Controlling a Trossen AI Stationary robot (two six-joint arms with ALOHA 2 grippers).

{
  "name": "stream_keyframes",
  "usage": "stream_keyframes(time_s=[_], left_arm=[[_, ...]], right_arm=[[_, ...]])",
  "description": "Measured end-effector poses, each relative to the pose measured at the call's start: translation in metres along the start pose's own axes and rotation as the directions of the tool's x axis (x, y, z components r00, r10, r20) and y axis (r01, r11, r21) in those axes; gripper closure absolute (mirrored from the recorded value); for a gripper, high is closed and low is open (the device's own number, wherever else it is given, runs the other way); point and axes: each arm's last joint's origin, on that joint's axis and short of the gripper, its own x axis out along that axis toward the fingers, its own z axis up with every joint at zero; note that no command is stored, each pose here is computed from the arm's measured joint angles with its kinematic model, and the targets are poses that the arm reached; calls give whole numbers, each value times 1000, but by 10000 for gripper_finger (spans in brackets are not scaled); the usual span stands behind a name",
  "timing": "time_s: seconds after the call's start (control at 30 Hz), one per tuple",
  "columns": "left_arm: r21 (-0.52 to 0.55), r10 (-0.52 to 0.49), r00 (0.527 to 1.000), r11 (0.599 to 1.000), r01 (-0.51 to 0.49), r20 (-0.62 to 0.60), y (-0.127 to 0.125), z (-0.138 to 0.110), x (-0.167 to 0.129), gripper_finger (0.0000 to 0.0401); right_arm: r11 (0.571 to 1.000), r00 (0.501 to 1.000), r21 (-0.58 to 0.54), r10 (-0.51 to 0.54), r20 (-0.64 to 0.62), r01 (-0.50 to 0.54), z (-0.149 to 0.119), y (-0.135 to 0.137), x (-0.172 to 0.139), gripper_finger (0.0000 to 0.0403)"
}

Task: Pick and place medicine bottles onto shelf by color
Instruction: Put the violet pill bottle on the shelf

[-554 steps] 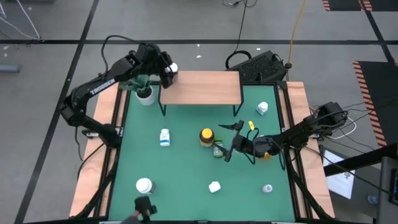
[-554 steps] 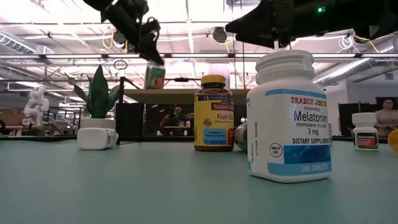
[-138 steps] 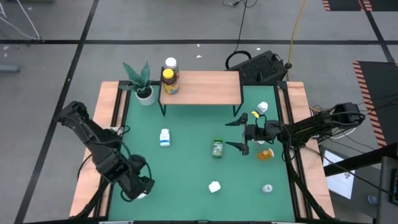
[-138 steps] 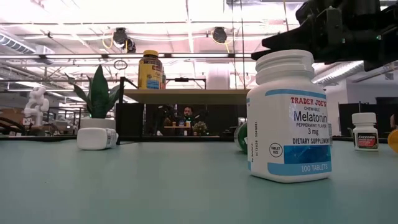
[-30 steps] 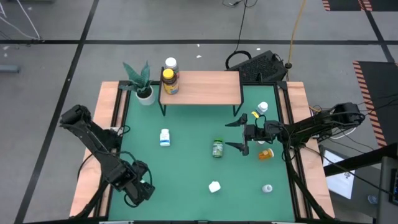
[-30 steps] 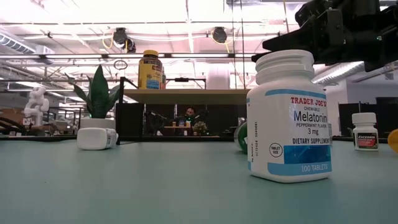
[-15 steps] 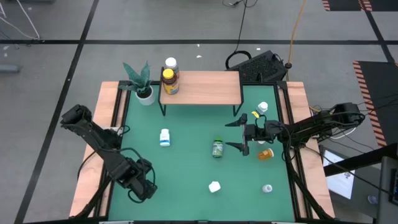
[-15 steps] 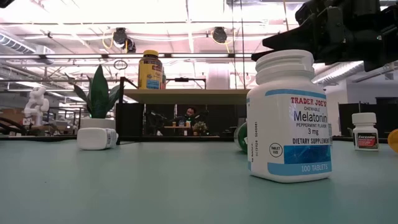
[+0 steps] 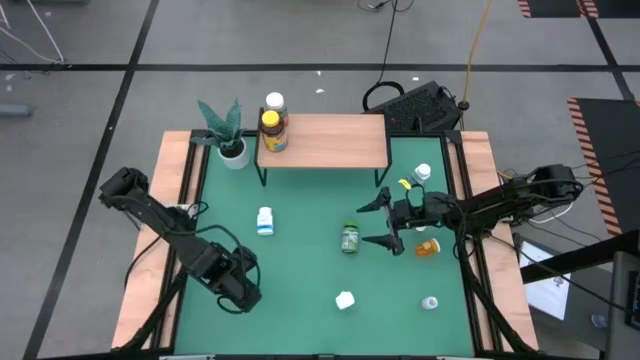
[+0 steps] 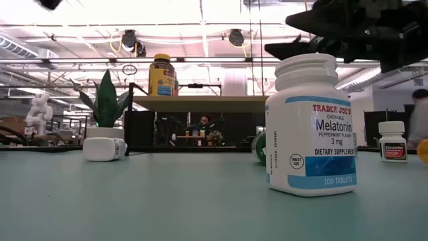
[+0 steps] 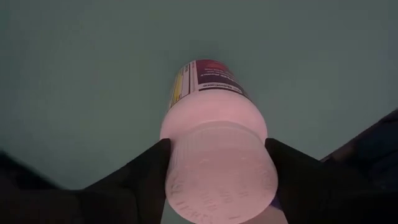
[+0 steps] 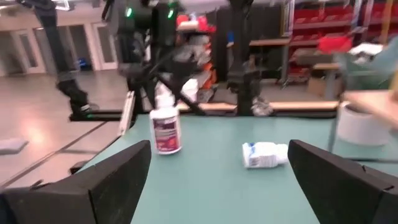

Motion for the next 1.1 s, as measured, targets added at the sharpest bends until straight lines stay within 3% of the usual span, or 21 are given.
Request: stream_keyframes(time_s=[0.17, 0.3, 0.43, 0.63, 0.8, 0.93, 1.1], left_arm=[[128, -36, 993, 992, 21, 117, -6, 12, -16, 159], [314, -59, 962, 949, -29, 268, -10, 25, -30, 160], [496, -60, 909, 852, -169, 412, -12, 39, -40, 162], [704, -134, 857, 641, -307, 497, -17, 65, -46, 155], [767, -204, 824, 531, -361, 529, -20, 86, -51, 153], [804, -230, 811, 430, -411, 538, -21, 96, -54, 152], [812, -275, 780, 364, -457, 562, -23, 104, -57, 152]], right_arm=[[998, 997, 41, 55, -56, -52, -4, -1, 25, 28], [986, 986, 95, 142, -89, -134, -9, -2, 47, 28], [967, 968, 143, 226, -105, -210, -11, -2, 67, 28], [958, 962, 166, 252, -104, -233, -2, -4, 98, 28], [965, 945, 162, 240, -223, -207, -8, -6, 112, 28], [968, 945, 137, 235, -227, -208, -6, -7, 117, 28], [973, 951, 139, 214, -222, -186, -4, -14, 117, 28]])
